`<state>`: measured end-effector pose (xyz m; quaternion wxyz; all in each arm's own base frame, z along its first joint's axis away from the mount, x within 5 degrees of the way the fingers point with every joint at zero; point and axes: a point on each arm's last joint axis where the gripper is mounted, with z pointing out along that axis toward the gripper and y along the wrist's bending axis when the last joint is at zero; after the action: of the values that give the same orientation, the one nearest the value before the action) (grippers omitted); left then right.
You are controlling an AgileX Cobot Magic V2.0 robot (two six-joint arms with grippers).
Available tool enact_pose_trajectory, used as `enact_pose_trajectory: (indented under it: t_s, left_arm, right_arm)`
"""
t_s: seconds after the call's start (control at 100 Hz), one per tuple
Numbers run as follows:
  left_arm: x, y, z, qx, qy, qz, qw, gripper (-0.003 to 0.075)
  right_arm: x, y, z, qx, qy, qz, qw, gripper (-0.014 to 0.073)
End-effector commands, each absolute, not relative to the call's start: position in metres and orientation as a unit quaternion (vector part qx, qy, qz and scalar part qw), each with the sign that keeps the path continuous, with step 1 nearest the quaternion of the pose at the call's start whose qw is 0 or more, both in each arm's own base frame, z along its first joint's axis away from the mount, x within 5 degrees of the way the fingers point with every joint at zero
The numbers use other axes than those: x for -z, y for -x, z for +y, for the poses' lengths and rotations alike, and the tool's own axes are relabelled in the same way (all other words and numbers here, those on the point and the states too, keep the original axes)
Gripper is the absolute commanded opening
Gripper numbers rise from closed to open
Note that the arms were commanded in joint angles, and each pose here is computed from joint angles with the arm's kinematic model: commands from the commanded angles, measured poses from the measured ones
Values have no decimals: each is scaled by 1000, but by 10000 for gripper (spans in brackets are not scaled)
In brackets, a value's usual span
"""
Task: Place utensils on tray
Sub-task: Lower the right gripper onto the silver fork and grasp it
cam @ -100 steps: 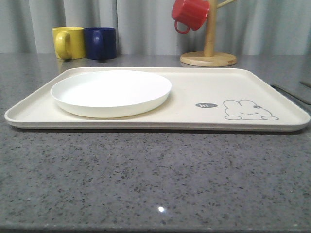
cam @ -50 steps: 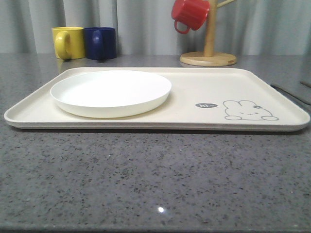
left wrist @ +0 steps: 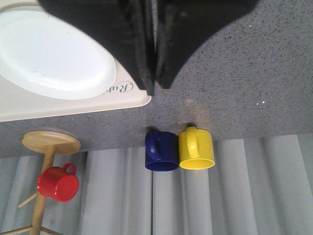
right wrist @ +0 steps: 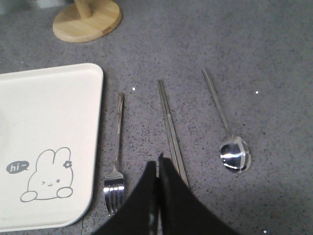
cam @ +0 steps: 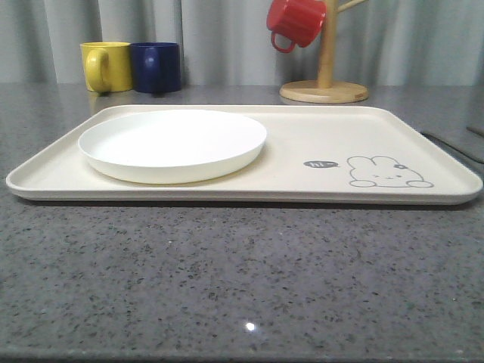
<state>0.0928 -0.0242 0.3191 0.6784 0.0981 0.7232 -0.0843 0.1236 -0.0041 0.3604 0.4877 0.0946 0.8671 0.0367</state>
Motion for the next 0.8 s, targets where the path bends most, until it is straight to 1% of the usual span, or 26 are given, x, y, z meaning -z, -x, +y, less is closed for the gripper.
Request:
enact_pose_trajectory:
  t_s: [0.0,0.14,0.19,0.26,0.41,0.48,0.65,0.79]
  left_arm:
    - [-334,-93,-23,86,-83,695,709,-18]
    - [-334,-93,-23,86,-83,695,709,-18]
    - [-334,-93,-23,86,-83,695,709,-18]
    - [-334,-93,-23,86,-83,695,709,-18]
    - [-334,-93,-23,86,-83,695,709,-18]
    - [-334,-93,-23,86,-83,695,709,-18]
    - [-334,-93,-23,86,-83,695,709,-18]
    - [-334,-93,-23,86,-83,695,709,-18]
  right_arm:
    - [-377,-143,-5,-39,-95,863,495,-76]
    - [-370,-162,-5,-37,-96,878,467,-73]
    - [-366,-167,-5,-36,-97,887,451,-54]
    - [-360,-171,-5,-35,-98,898,428,8]
    - [-349,-175,-5,-29,-93,918,383,205]
    - [-348,-175,-5,-28,-93,922,375,256]
    - [-348,-176,-4,-33,-84,922,377,260]
    - [-346,-188,2,-58,-62,929,360,260]
